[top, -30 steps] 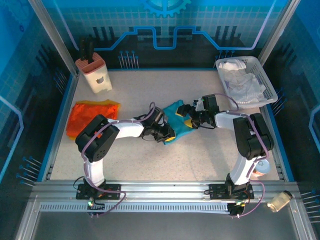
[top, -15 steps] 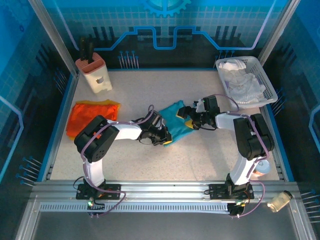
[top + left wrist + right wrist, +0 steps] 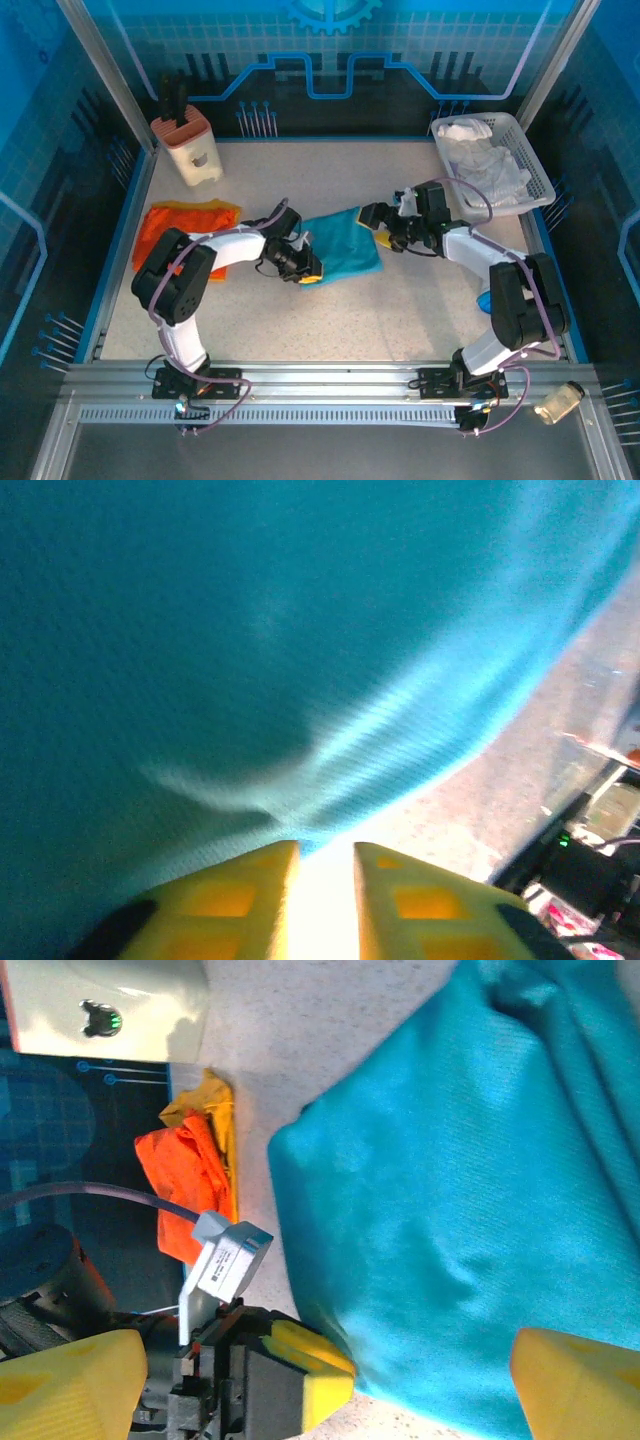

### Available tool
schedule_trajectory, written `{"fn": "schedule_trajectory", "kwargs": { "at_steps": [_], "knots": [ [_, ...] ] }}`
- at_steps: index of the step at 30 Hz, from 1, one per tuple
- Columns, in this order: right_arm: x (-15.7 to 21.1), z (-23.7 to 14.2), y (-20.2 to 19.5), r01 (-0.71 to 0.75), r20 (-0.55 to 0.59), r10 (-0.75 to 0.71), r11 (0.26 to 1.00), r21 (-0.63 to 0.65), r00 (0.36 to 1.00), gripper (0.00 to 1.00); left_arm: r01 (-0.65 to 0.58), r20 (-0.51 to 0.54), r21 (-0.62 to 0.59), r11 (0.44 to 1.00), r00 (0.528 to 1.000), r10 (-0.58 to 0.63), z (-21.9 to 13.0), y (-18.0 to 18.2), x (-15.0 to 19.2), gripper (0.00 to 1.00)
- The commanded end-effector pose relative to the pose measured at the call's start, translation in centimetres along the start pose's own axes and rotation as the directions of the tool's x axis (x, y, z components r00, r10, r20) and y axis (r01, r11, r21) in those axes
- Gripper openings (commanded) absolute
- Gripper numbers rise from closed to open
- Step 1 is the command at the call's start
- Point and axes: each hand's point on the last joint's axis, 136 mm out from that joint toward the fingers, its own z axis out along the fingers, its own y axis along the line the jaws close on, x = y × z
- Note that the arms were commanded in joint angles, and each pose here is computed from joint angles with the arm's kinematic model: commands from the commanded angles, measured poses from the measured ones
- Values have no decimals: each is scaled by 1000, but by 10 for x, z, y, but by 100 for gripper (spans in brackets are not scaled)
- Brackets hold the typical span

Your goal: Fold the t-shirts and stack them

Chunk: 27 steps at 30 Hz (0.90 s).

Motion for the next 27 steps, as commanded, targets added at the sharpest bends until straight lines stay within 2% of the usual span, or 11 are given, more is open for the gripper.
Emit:
{"fn": "schedule_trajectory", "kwargs": {
  "at_steps": [1, 8, 16, 22, 27],
  "knots": [
    [0, 8, 24, 33, -14, -34, 999, -20, 999, 95, -63, 23, 79, 995, 998, 61, -35, -36, -6, 26],
    [-19, 48, 51, 100, -5, -101, 991, -86, 995, 95, 2, 150, 139, 990, 988, -23, -45, -43, -70, 27],
    [-50, 102, 39, 110, 30, -107, 979, -169, 994, 96, 48, 188, 134, 990, 979, -73, -20, -23, -128, 26],
    [-66, 117, -8, 59, 45, -57, 998, -30, 997, 100, 107, 179, 92, 990, 976, -122, -6, 7, -139, 26],
    [-60, 115, -49, -40, 32, 39, 998, 54, 999, 100, 149, 152, 50, 988, 976, -155, -3, 37, -136, 26]
  ]
}}
